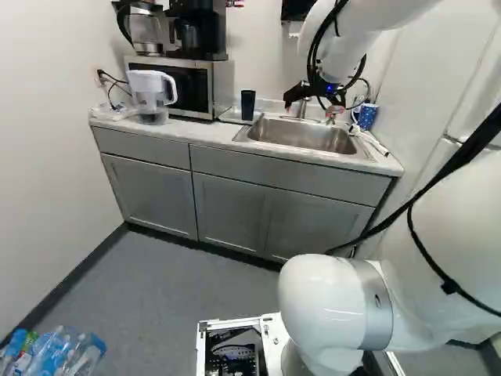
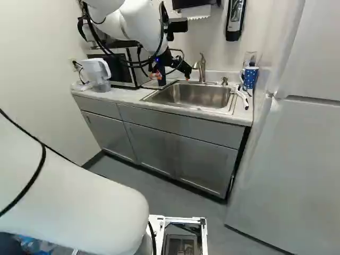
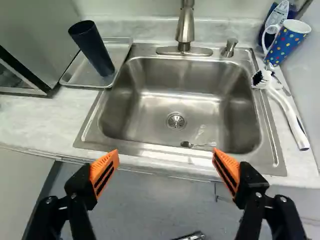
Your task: Rinse the cup and place it in the tray
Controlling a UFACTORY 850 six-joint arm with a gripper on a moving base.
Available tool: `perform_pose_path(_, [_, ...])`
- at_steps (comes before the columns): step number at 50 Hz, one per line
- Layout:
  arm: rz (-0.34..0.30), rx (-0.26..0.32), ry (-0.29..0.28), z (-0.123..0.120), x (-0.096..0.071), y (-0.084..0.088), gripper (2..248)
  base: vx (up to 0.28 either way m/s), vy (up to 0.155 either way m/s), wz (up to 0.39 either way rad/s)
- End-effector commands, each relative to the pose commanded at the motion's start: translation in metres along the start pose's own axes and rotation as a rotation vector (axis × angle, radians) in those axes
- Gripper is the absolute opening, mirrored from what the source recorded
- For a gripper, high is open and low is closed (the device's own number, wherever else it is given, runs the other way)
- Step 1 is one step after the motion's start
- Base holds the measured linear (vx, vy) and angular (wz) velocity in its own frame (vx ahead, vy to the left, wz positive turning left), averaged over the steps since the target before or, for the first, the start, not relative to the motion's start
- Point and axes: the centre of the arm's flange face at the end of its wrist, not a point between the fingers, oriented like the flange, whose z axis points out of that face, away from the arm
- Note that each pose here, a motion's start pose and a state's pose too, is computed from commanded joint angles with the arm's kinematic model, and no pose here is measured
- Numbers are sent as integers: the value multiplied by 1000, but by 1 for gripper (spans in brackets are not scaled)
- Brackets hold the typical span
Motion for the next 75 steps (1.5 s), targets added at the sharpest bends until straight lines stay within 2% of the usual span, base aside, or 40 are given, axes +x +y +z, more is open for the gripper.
perform_pose_path(75, [0,0,0,0,0,0,247,-101,0,10])
